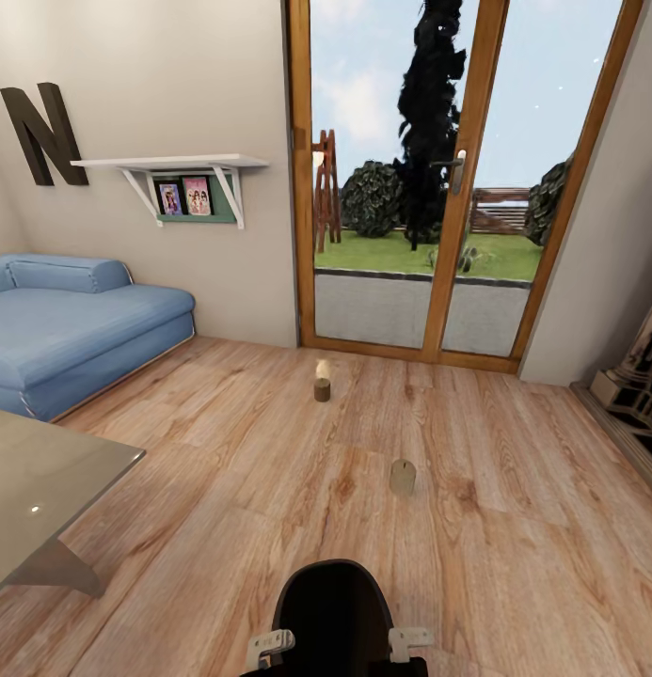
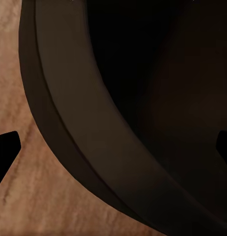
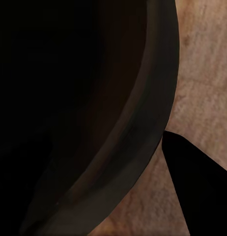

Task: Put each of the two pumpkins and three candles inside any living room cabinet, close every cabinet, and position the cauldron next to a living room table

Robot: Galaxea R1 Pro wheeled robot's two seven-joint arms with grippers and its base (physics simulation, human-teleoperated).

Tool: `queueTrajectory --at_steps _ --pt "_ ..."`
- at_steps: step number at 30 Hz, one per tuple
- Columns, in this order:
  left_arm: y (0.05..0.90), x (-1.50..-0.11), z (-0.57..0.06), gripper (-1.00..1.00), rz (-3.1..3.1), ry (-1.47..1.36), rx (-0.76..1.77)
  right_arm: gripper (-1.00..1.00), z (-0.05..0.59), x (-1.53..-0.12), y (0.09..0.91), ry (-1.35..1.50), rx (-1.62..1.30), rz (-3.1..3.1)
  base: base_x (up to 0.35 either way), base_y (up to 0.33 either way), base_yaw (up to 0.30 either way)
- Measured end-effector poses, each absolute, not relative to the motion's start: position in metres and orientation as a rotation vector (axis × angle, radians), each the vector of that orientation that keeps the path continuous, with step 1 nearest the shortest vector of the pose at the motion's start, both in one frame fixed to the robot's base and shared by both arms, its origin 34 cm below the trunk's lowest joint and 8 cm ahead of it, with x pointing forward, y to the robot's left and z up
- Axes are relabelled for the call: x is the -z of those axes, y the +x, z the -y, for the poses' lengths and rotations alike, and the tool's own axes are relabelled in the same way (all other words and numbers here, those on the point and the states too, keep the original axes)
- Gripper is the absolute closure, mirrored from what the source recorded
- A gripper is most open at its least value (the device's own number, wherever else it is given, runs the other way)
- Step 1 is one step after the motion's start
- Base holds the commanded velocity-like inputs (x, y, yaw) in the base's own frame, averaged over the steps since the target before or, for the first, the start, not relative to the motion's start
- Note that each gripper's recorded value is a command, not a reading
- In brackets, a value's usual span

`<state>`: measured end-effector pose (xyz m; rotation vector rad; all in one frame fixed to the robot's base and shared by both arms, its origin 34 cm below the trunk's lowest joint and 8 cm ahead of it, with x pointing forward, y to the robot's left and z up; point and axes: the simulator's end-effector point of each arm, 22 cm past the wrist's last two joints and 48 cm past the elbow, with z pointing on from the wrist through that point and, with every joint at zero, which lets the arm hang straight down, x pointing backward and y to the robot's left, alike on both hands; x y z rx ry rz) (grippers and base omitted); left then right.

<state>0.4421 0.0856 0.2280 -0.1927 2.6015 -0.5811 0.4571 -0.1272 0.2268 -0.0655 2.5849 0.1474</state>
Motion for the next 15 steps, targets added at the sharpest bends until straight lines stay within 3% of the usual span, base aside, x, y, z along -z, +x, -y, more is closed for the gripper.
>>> queueTrajectory --at_steps 14,15 --pt "0.442 -0.2281 -0.0851 -1.0 -2.602 -0.195 0.583 1.0 0.1273 -0.2268 0.4571 -0.066 -0.147 -2.585 0.0 0.0 0.0" --pt "0.4418 -0.228 -0.0848 1.0 -2.602 -0.195 0.583 1.0 0.1273 -0.2268 0.4571 -0.066 -0.147 -2.585 0.0 0.0 0.0"
